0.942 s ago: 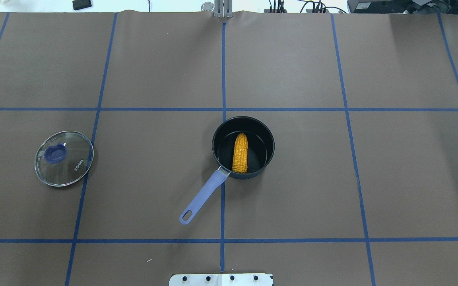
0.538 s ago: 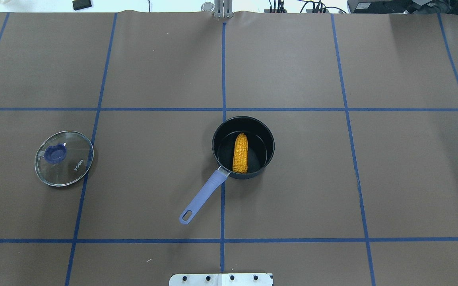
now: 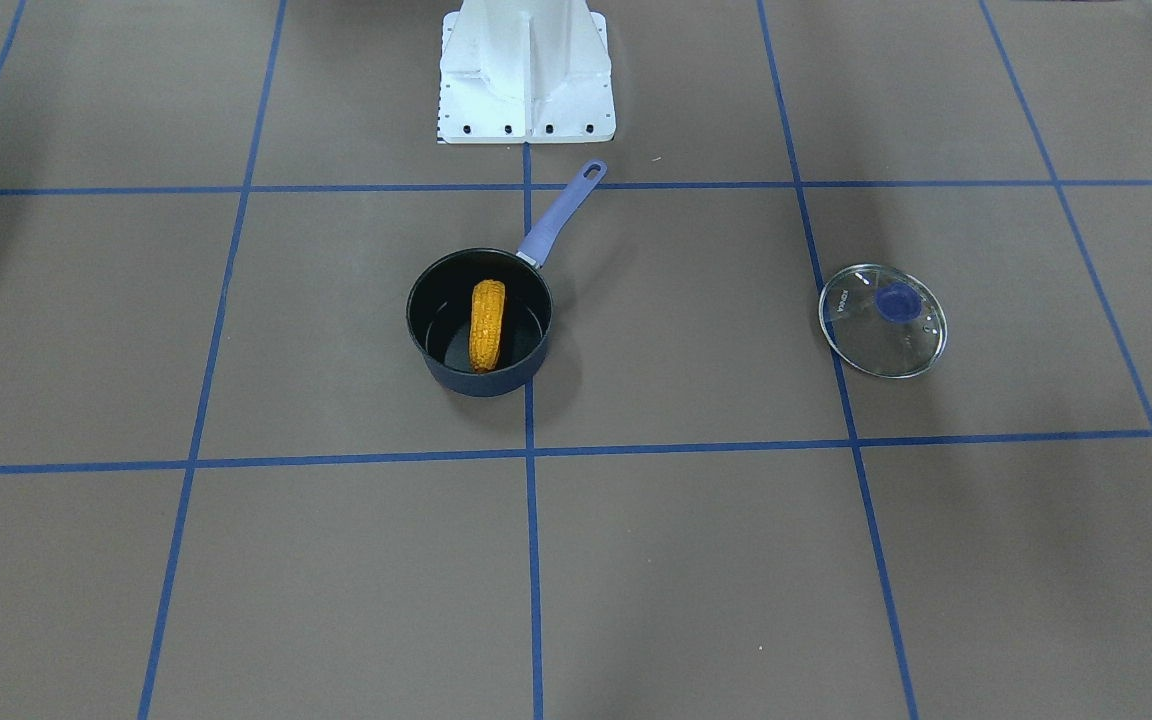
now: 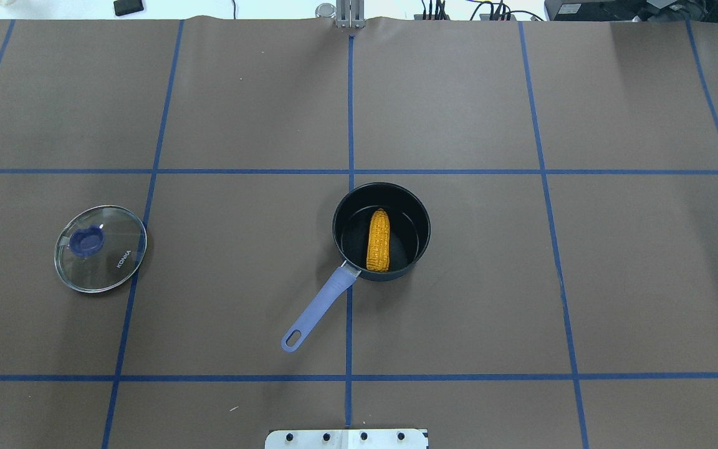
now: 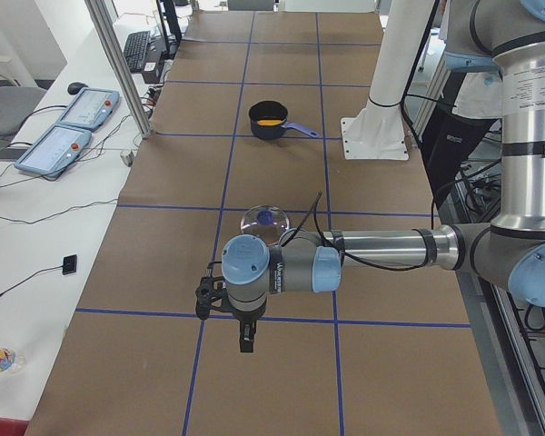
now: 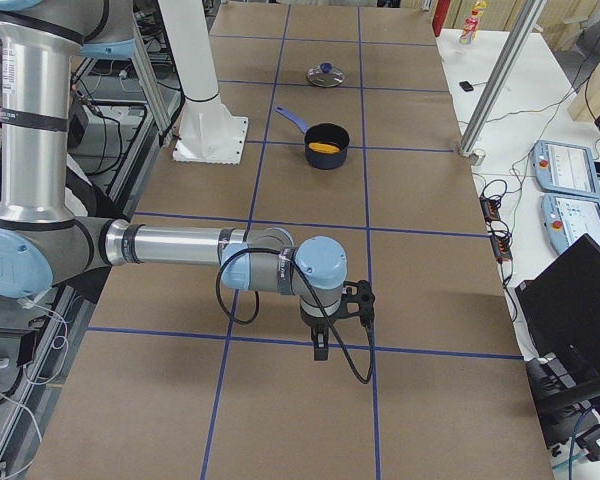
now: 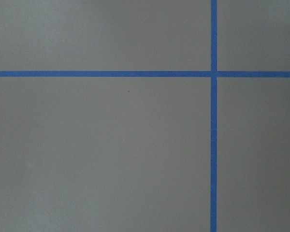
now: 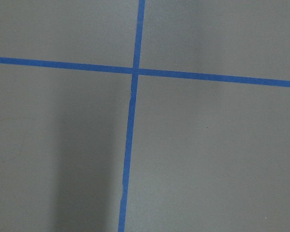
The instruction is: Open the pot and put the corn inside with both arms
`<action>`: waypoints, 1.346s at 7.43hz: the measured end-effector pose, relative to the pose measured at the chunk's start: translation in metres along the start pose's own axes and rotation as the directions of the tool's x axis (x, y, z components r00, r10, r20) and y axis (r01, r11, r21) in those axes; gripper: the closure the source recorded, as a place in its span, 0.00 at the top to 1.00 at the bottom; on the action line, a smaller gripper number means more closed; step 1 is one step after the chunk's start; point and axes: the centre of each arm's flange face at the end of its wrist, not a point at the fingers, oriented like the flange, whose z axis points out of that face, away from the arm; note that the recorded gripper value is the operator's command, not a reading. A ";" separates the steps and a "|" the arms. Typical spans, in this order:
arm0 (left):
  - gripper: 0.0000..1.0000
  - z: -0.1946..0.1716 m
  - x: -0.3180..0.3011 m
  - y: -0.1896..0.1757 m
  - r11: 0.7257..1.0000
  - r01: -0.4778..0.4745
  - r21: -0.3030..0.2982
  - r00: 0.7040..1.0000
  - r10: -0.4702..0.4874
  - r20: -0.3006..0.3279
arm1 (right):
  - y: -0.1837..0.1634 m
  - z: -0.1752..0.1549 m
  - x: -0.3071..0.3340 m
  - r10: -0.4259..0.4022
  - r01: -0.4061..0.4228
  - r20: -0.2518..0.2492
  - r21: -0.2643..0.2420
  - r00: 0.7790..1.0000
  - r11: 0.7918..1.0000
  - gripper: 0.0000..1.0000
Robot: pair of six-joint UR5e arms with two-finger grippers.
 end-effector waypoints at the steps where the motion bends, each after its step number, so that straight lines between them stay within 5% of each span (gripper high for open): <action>1: 0.98 0.000 0.000 0.000 1.000 0.000 0.000 1.000 0.000 -0.001 | 0.000 0.000 0.000 0.001 -0.001 0.000 -0.001 1.000 1.000 1.00; 10: 0.98 -0.002 0.002 0.000 1.000 -0.007 0.007 1.000 0.007 -0.001 | 0.000 0.003 -0.001 0.001 -0.001 0.006 -0.006 1.000 1.000 1.00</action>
